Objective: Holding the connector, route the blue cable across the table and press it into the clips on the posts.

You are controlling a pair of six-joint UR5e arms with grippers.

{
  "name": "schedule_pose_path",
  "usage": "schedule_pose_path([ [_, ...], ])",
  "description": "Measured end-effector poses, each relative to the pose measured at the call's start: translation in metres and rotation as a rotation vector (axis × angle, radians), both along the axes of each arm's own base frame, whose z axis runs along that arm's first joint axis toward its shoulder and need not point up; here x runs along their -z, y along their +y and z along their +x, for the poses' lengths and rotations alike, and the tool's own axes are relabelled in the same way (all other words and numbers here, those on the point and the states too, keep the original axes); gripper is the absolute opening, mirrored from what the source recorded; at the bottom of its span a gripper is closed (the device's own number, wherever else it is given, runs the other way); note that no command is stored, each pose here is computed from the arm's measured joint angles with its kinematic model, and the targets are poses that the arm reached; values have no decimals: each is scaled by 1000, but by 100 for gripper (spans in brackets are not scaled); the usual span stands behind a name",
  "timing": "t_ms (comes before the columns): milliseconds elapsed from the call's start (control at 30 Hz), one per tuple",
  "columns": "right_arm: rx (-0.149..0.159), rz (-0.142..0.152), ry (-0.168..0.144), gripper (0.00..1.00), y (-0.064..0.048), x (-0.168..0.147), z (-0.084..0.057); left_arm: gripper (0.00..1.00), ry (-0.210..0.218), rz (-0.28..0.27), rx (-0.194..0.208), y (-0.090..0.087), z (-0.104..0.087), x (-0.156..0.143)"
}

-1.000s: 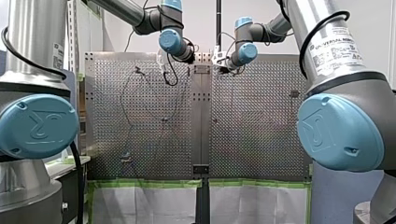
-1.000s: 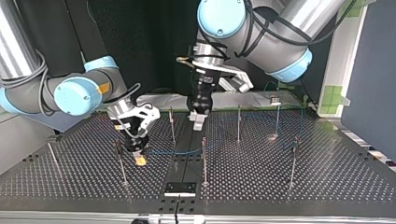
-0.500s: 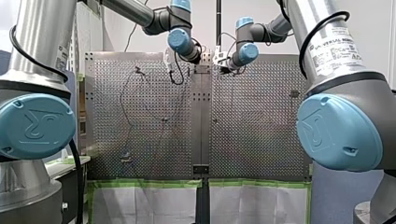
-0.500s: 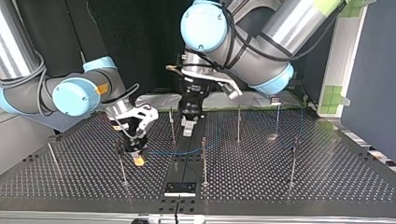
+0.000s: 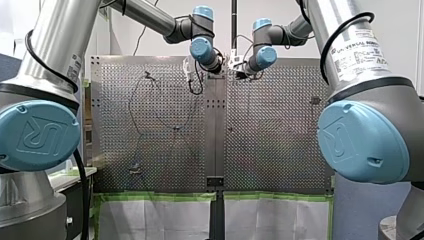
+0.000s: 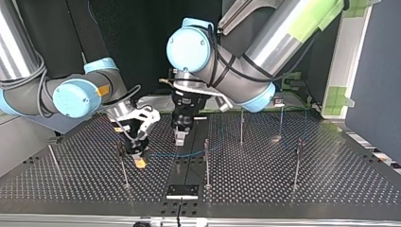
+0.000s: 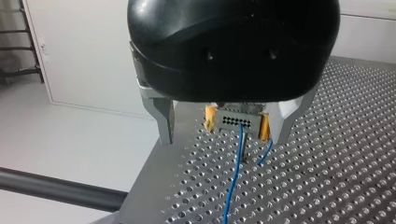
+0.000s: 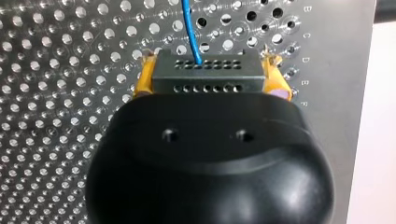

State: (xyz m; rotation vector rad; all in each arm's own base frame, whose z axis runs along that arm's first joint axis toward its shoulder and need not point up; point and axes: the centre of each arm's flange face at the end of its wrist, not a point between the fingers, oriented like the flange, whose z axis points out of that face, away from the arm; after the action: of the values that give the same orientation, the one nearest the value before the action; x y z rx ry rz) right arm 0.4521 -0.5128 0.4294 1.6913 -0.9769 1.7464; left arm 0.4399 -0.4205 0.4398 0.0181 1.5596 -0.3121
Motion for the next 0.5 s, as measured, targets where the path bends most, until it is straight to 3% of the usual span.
schedule_pose_path([
  [267,1,1,-2,0,-1,0,-1,100,17,18,-32,-13,20,11],
  [500,3,2,-2,0,-1,0,-1,100,-18,-6,-71,-27,46,17],
])
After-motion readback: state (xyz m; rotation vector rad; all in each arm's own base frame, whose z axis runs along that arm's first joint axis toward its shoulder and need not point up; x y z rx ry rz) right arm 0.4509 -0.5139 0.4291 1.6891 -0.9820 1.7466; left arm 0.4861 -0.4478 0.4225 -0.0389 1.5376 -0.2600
